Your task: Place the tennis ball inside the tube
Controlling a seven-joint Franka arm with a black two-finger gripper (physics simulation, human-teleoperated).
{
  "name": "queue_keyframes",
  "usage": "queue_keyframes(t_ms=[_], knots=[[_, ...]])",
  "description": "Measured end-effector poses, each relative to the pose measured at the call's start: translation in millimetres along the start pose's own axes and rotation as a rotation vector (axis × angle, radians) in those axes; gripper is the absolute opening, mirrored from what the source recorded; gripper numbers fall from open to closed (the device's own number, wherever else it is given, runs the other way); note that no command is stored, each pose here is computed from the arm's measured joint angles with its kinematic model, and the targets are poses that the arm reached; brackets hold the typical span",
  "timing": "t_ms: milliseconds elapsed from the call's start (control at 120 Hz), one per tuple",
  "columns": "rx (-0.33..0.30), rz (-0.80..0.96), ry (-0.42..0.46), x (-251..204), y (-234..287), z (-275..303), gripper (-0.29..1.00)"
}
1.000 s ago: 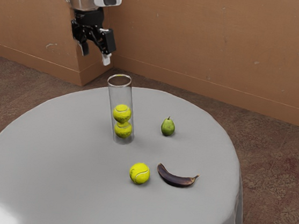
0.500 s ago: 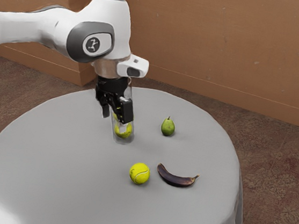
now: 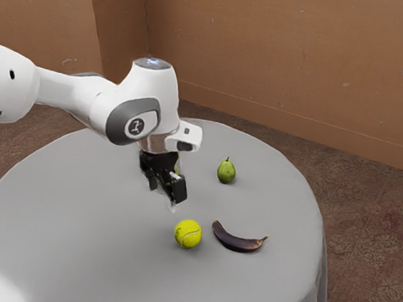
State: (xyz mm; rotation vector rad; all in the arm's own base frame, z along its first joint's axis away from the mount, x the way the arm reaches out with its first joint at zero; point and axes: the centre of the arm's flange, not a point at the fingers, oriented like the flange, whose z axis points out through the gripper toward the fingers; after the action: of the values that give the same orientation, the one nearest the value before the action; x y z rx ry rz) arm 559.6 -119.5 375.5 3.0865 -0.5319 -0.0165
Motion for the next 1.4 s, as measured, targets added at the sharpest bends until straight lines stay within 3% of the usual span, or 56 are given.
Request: queue_keyframes(t_ms=[725,1100,1275,1400], knots=[[-0.048,0.036,-0.053,36,22,99,0.7],[-0.051,0.031,-0.031,41,20,131,0.7],[-0.047,0.028,-0.017,43,18,131,0.4],[-0.035,0.025,-0.009,43,17,127,0.34]])
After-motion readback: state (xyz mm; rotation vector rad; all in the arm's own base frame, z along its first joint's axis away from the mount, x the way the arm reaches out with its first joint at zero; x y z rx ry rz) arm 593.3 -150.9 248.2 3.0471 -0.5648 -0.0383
